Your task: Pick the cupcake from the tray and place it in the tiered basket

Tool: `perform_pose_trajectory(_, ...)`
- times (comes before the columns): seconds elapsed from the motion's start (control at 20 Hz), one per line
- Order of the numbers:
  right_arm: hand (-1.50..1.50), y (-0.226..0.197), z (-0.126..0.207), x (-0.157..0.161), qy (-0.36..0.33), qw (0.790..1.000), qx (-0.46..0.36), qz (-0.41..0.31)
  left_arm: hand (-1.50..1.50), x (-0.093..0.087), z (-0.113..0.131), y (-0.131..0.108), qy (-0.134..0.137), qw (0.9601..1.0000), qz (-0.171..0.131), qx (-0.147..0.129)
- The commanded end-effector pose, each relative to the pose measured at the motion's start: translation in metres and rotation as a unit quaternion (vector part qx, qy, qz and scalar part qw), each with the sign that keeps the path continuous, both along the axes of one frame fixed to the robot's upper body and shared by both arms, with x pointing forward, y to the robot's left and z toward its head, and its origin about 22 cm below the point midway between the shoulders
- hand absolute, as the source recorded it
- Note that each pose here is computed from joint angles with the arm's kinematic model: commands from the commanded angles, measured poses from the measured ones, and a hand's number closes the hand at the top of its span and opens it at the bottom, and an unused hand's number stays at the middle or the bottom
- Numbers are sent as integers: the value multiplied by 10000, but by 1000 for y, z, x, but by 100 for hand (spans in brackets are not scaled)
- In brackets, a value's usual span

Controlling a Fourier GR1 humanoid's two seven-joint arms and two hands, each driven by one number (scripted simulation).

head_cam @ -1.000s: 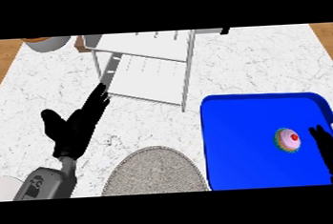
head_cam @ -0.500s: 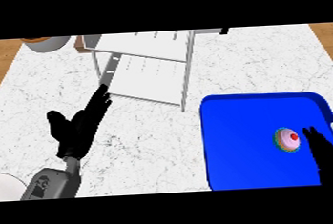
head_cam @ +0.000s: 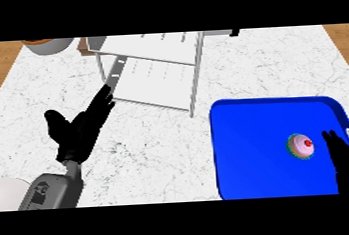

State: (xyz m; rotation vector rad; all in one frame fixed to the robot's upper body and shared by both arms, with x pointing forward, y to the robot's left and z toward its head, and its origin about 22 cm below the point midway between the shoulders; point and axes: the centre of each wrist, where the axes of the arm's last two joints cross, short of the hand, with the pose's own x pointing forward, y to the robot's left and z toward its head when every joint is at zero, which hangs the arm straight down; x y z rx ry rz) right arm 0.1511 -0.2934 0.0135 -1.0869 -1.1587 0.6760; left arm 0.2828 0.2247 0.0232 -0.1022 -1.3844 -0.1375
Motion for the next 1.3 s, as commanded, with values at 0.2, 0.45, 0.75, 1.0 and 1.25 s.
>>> perform_pose_trajectory(0.2,-150,-9,-19,33,-196,9997,167,14,0,6,-3,0,-23,9999,-92,-142)
perform_pose_trajectory(0.45,-150,-10,-30,21,-107,9995,284,-38,0,-6,-1,-1,3,10000,-7,72)
perform_pose_trajectory(0.75,-150,-34,-25,55,-43,9993,363,-105,0,-14,2,-19,6,9999,-93,50)
perform_pose_trajectory(1.0,-150,-35,-49,50,13,9993,364,-77,0,-2,-17,5,-44,10000,-36,-2)
perform_pose_trajectory(1.25,-150,-39,-59,57,33,9995,306,-16,0,-13,-15,-10,-6,9999,-111,-70)
